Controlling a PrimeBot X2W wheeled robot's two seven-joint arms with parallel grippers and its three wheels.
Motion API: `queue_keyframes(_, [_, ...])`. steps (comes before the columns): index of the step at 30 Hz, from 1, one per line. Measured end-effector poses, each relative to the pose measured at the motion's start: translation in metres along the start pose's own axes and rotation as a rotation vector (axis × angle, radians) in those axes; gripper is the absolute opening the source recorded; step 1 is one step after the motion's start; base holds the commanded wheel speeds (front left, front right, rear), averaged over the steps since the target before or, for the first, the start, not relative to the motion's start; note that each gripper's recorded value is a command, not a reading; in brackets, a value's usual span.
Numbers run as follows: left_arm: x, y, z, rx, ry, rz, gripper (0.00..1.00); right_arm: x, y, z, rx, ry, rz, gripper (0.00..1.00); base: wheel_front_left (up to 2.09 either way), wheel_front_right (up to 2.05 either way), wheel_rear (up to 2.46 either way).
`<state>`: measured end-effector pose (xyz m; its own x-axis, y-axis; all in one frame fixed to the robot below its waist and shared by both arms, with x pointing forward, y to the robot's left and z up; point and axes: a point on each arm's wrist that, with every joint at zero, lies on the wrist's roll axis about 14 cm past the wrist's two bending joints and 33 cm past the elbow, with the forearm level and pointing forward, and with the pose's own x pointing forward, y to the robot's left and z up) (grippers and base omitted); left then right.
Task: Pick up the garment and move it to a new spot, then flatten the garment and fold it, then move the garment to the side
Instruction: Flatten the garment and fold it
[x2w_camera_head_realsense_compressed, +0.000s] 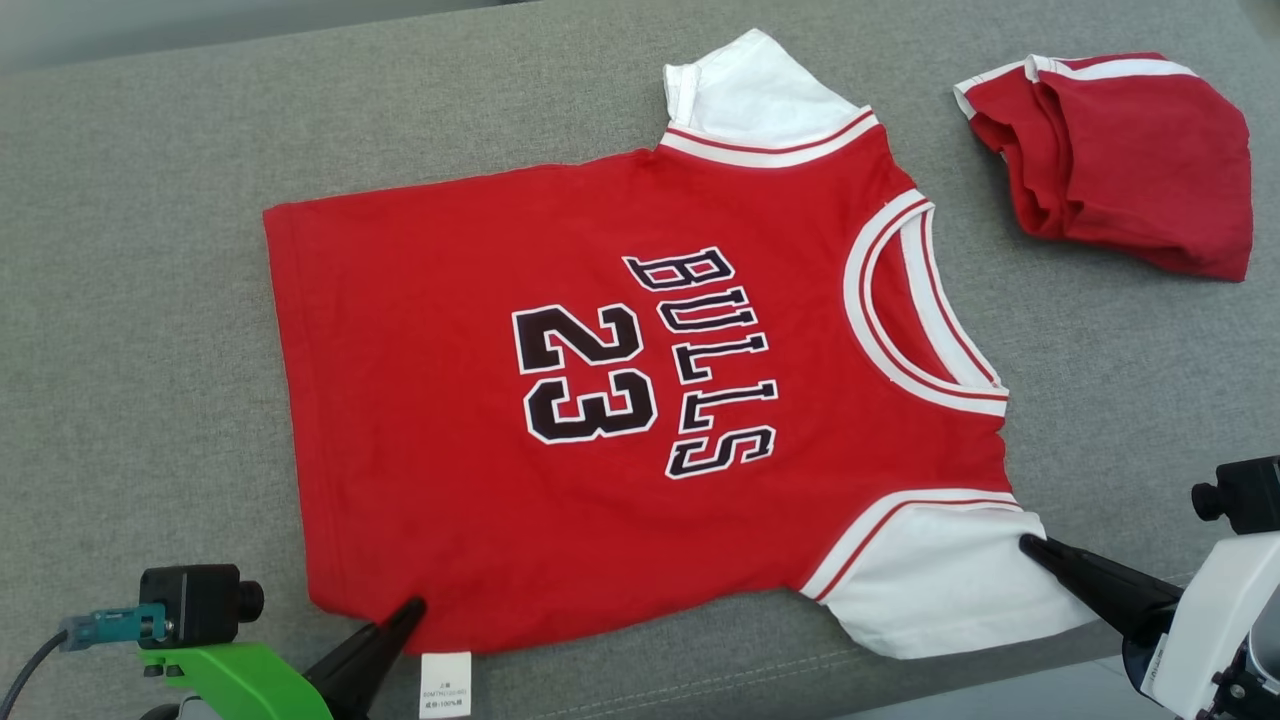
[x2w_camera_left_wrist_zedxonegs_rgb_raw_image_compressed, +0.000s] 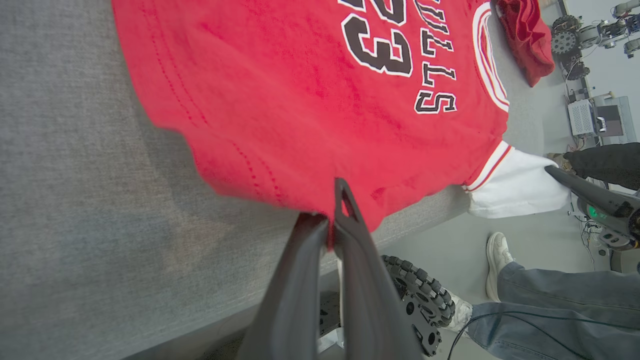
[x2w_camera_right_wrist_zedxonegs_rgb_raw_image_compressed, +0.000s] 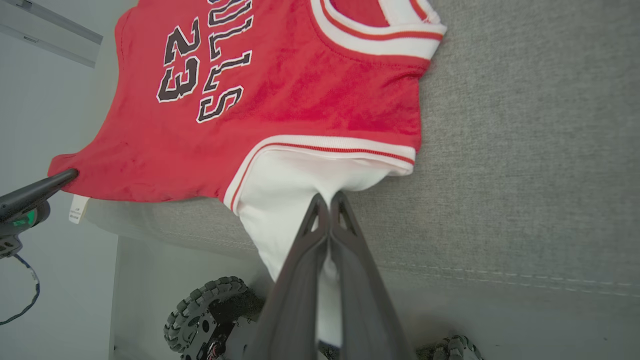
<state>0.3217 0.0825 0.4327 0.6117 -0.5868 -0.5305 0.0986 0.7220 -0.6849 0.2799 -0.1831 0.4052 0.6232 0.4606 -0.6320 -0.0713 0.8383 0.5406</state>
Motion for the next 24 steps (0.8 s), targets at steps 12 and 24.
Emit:
queue_keyframes(12, [0.003,0.019,-0.011,0.062,0.179,0.045,0.00,0.001,-0.004,0.005,-0.045,0.152,0.009,0.00,0.00,0.00,0.00])
queue_keyframes(24, [0.013,0.013,-0.004,0.092,0.306,0.008,0.00,0.008,0.005,0.022,-0.108,0.291,0.052,0.00,0.00,0.00,0.00])
